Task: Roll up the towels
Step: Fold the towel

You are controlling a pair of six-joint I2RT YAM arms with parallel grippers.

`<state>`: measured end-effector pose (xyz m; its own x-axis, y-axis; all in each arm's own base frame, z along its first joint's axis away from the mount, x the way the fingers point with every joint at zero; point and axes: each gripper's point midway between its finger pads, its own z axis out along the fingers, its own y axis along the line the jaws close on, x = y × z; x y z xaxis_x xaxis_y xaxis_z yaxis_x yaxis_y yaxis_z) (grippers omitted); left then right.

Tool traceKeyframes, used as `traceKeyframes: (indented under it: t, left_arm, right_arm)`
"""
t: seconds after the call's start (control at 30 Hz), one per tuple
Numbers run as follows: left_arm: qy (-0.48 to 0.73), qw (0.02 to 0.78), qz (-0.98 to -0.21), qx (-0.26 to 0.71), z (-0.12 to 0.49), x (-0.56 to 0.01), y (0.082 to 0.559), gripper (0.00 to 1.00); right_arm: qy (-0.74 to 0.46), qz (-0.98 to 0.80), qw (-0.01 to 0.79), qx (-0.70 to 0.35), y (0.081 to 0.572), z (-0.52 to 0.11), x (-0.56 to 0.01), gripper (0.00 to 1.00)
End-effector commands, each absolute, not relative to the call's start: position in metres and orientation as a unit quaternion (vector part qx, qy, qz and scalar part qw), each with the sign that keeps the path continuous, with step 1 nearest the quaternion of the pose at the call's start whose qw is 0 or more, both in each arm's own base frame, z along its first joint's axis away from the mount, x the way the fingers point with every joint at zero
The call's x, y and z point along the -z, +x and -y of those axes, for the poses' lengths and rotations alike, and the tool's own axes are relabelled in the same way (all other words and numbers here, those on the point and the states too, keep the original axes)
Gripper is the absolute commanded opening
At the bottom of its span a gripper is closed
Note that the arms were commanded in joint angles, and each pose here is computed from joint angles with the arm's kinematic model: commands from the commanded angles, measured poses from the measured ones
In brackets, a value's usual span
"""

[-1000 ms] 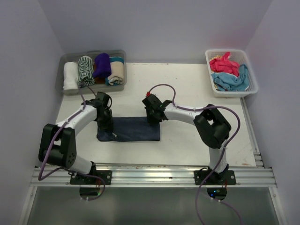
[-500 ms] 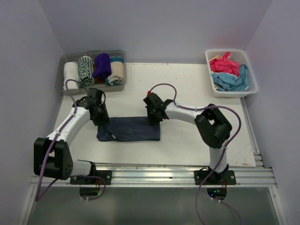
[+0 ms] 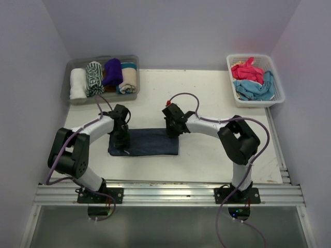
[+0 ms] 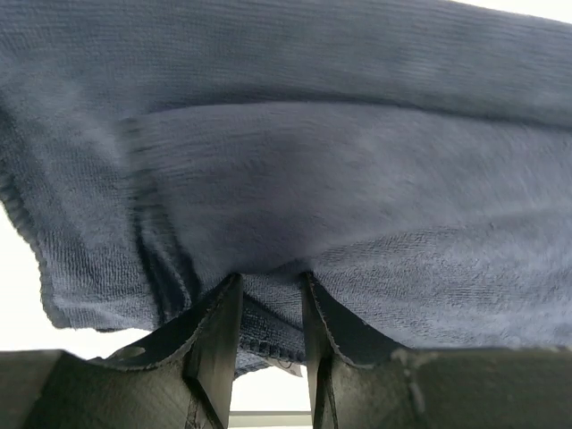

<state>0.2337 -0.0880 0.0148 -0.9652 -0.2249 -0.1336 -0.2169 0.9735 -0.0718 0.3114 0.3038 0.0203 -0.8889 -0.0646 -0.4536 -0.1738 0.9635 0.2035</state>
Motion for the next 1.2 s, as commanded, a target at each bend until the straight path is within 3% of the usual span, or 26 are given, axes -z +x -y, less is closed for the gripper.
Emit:
traceKeyframes:
  t: [0.0,0.27,0.43,0.57,0.77,0.93,1.17]
  left_arm:
    - [-0.114,0.09,-0.989,0.039,0.095,-0.012,0.258,0.36]
    - [-0.053,0.078,-0.995,0.037,0.139,0.001,0.309,0.36]
    - [0.016,0.112,-0.993,0.044,0.202,-0.011,0.355,0.36]
    - [0.058,0.147,-0.986,0.051,0.242,-0.021,0.395,0.36]
    - [0.085,0.223,-0.971,0.02,0.242,-0.076,0.434,0.39]
    - [0.091,0.244,-0.965,0.009,0.233,-0.099,0.433,0.4]
    - [0.086,0.185,-0.978,0.047,0.237,-0.057,0.398,0.3]
  right_arm:
    - [-0.049,-0.972,0.215,-0.081,0.29,-0.266,-0.011,0.04]
    - [-0.034,-0.98,0.182,-0.079,0.196,-0.231,-0.003,0.02]
    - [-0.063,-0.977,0.186,-0.083,0.147,-0.242,-0.007,0.02]
    - [-0.067,-0.967,0.236,-0.068,0.157,-0.232,-0.035,0.05]
    - [-0.062,-0.947,0.313,-0.05,0.185,-0.216,-0.083,0.09]
    - [-0.055,-0.947,0.312,-0.05,0.206,-0.217,-0.087,0.09]
    - [-0.07,-0.945,0.306,-0.09,0.241,-0.235,-0.089,0.08]
